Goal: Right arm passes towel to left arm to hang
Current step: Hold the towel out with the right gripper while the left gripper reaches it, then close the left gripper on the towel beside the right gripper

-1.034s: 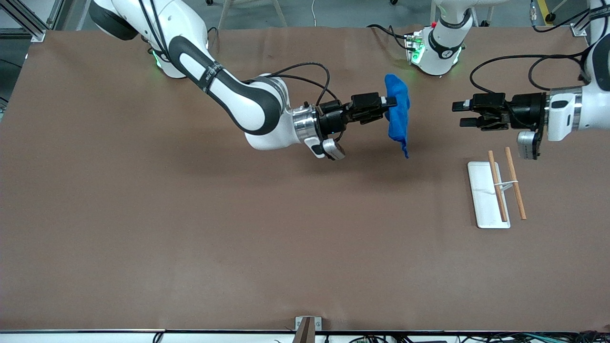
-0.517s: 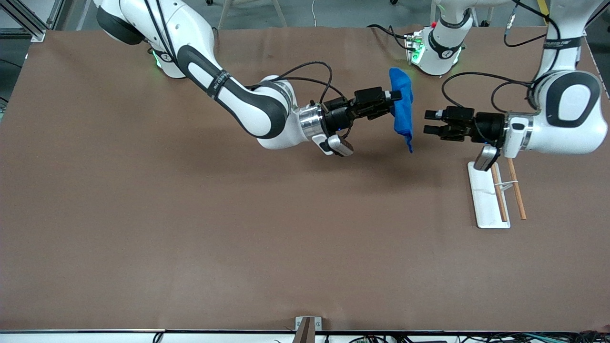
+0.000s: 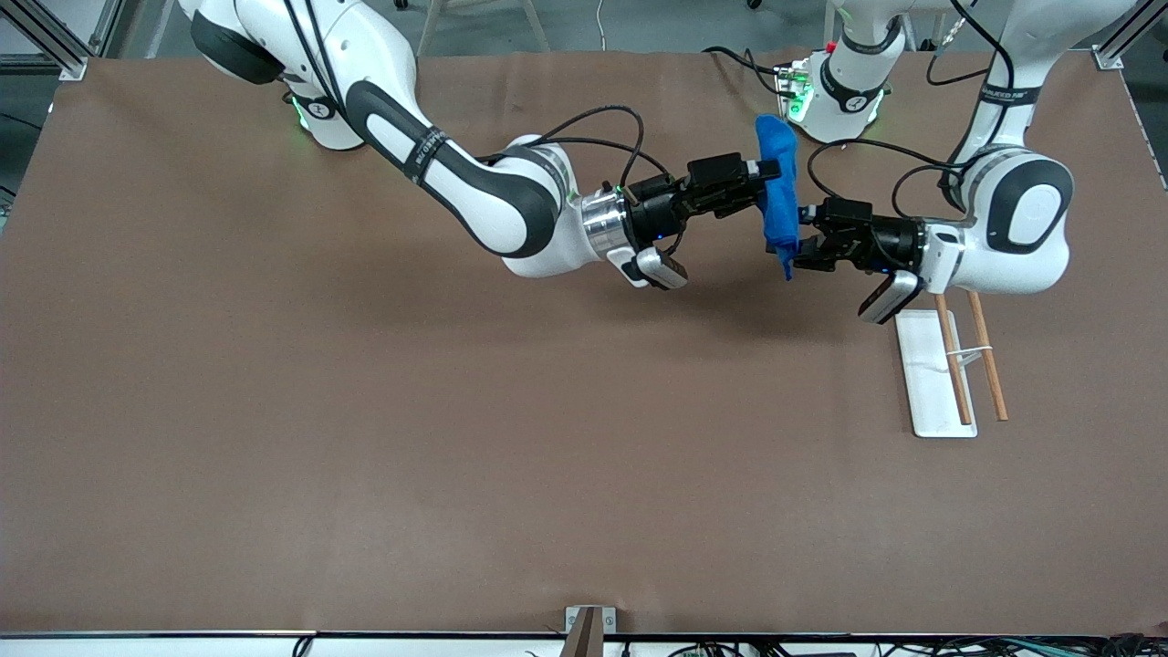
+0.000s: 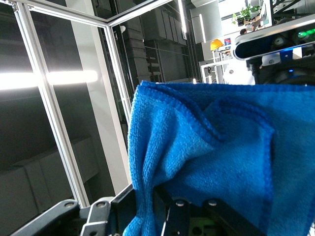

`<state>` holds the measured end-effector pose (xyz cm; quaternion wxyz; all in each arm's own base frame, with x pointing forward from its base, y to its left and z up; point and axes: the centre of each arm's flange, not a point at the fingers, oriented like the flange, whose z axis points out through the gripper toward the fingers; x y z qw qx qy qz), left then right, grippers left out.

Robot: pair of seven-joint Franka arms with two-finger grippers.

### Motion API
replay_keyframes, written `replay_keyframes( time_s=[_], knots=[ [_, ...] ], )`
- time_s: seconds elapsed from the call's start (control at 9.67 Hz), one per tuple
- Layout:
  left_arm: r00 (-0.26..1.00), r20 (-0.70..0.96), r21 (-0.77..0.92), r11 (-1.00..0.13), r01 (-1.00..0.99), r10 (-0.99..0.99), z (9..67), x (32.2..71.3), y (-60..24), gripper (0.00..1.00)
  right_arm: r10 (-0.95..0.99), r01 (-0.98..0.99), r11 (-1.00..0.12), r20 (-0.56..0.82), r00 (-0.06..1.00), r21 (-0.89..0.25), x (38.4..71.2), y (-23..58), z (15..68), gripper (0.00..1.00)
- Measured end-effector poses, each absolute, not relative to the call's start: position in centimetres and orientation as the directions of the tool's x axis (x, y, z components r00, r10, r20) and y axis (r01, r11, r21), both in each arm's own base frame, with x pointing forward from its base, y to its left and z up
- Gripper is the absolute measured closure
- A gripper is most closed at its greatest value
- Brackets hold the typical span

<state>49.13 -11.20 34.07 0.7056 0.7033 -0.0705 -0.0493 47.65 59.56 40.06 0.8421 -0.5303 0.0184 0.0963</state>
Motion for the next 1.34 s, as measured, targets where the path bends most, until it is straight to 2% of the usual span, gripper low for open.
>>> replay_keyframes(
  time_s=[0.41, 0.83, 1.03, 1.34],
  knots=[
    [0.994, 0.078, 0.988, 0.141, -0.066, -0.082, 36.0, 49.0, -10.2, 0.17, 0.143, -0.182, 0.419, -0.133, 0.981, -0.889, 47.6, 59.6, 40.1, 0.85],
    [0.989, 0.149, 0.972, 0.187, -0.145, -0.006, 33.6, 47.0, -9.8, 0.21, 0.142, -0.183, 0.420, -0.135, 0.981, -0.889, 47.6, 59.6, 40.1, 0.85],
    [0.989, 0.151, 0.971, 0.188, -0.149, 0.005, 33.7, 47.1, -9.3, 0.54, 0.141, -0.184, 0.421, -0.137, 0.981, -0.888, 47.6, 59.6, 40.1, 0.85],
    [0.988, 0.155, 0.965, 0.215, -0.153, 0.007, 34.0, 47.1, -8.7, 0.97, 0.140, -0.186, 0.424, -0.139, 0.980, -0.886, 47.6, 59.6, 40.1, 0.85]
  ],
)
